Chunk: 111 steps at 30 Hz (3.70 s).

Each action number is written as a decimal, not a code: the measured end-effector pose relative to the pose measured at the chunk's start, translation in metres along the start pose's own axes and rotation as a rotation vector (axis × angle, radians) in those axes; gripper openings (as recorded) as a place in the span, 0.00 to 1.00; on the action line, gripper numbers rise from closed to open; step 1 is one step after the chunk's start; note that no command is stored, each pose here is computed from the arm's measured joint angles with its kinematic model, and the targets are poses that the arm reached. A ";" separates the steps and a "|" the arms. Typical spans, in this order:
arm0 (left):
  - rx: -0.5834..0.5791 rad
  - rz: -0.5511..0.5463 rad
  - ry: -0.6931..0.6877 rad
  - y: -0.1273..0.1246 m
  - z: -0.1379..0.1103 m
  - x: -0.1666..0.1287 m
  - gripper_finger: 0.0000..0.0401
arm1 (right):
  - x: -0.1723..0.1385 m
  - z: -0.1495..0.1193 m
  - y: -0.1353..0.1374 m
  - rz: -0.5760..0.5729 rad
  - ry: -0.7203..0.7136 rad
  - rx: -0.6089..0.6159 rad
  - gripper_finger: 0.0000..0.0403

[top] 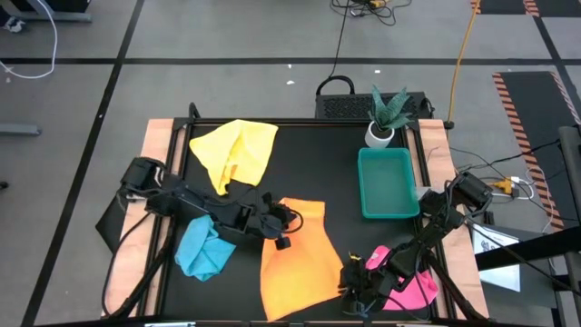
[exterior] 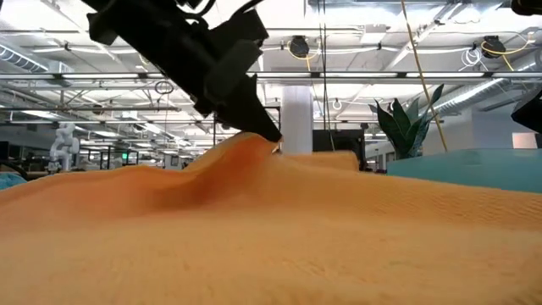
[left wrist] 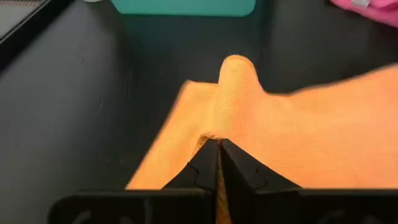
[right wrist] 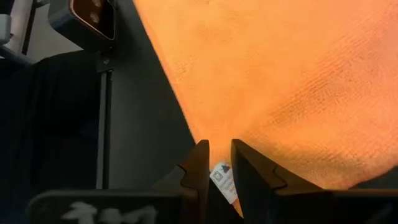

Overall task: Fold microfiber towels
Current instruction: Fold the orange microfiber cloth

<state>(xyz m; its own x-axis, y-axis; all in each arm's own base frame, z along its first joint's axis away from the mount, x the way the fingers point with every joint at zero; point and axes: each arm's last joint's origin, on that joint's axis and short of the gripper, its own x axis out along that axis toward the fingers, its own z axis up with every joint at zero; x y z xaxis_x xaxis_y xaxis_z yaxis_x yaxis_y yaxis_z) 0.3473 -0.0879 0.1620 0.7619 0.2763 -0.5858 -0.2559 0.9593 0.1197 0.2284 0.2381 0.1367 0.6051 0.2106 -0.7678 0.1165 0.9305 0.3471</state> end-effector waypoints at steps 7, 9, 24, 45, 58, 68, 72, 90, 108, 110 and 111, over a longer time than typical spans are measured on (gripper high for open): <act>0.014 -0.025 0.049 -0.004 -0.011 0.010 0.01 | -0.012 -0.002 -0.003 0.030 0.165 0.096 0.15; 0.022 -0.018 0.054 -0.006 -0.014 0.010 0.03 | -0.021 0.000 -0.002 0.047 0.187 0.110 0.15; 0.089 0.389 -0.071 -0.020 -0.018 -0.058 0.02 | -0.024 0.090 -0.064 -0.291 -0.271 -0.032 0.09; 0.022 0.554 -0.136 0.047 -0.080 -0.036 0.04 | 0.030 0.116 -0.194 -0.752 -0.132 0.203 0.00; -0.110 0.325 -0.148 0.064 -0.050 -0.071 0.41 | -0.016 0.111 -0.123 -0.546 -0.215 0.077 0.00; -0.124 -0.421 -0.183 -0.014 -0.073 -0.035 0.30 | -0.004 0.055 -0.061 -0.250 0.011 -0.014 0.00; -0.098 -0.561 -0.097 -0.043 -0.085 -0.025 0.24 | 0.005 0.037 -0.050 -0.228 0.053 0.030 0.00; 0.199 -0.439 0.050 -0.056 -0.064 -0.107 0.08 | 0.014 0.041 -0.003 0.136 -0.189 -0.084 0.00; 0.598 -0.486 0.018 -0.126 -0.126 -0.112 0.53 | 0.004 0.029 0.005 0.134 -0.161 -0.255 0.00; 0.646 -0.433 0.008 -0.132 -0.125 -0.111 0.51 | 0.004 0.029 0.005 0.130 -0.165 -0.312 0.00; 0.663 -0.404 0.001 -0.134 -0.124 -0.110 0.50 | 0.004 0.028 0.006 0.129 -0.167 -0.341 0.00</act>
<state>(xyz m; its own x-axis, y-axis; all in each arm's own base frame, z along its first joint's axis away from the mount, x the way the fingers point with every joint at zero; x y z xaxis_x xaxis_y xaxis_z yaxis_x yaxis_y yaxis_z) 0.2239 -0.2537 0.1116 0.7193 -0.1023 -0.6872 0.4520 0.8201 0.3510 0.2540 0.2358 0.1509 0.7205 0.3072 -0.6217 -0.2201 0.9515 0.2152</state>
